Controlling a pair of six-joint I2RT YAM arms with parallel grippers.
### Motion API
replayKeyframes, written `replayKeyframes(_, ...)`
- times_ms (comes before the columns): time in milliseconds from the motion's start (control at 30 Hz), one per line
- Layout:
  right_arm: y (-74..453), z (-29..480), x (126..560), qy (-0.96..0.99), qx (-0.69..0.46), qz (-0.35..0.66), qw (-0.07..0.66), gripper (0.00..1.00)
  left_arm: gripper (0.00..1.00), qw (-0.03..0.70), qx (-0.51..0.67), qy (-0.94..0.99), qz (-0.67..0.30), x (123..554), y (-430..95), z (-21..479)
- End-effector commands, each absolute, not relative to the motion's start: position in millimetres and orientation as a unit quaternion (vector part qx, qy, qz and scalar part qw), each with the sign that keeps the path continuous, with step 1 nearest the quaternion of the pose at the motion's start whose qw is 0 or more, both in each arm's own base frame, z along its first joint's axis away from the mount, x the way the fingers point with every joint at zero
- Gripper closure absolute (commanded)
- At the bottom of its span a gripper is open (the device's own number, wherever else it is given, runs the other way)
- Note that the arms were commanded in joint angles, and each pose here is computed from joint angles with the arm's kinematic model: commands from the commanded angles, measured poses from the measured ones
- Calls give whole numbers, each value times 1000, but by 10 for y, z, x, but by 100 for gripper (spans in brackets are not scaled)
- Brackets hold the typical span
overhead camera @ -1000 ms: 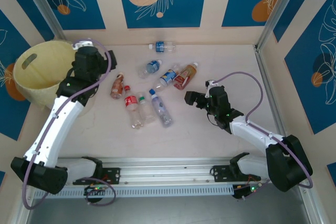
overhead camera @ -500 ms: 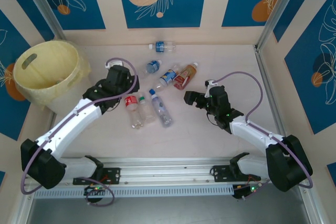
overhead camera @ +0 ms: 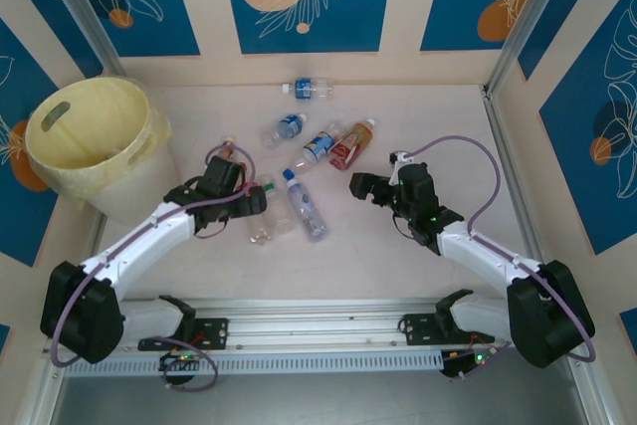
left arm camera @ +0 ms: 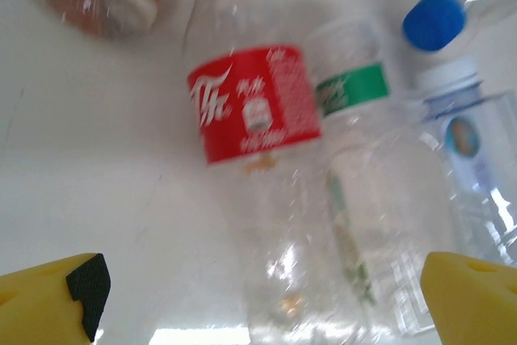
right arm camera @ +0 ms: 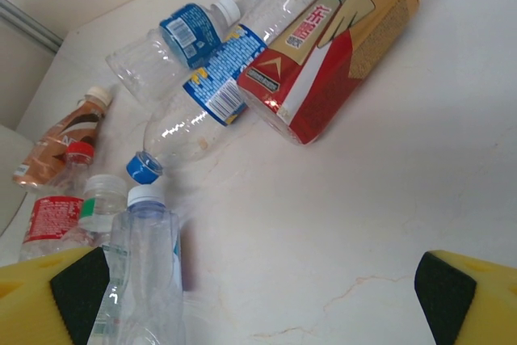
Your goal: Put the plastic bottles in the bin
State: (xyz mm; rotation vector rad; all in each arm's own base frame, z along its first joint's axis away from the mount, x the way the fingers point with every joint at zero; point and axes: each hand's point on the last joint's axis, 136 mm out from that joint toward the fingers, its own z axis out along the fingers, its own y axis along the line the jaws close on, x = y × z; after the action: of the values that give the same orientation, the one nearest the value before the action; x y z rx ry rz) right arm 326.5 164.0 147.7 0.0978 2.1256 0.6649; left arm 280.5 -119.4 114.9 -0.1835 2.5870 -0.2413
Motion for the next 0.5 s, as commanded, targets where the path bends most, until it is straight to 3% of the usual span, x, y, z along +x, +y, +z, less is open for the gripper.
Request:
replayKeyframes(0,1589,1517,3272,848,41,261,458,1,0,279,-88,950,-106,2736,-1122,1192)
replayKeyframes(300,1686,1584,3284,847,26,278,453,1,0,338,-106,933,-54,3375,-740,1243)
replayKeyframes(467,1617,1578,3222,845,34,271,459,1,0,360,-130,921,-73,3691,-493,1216)
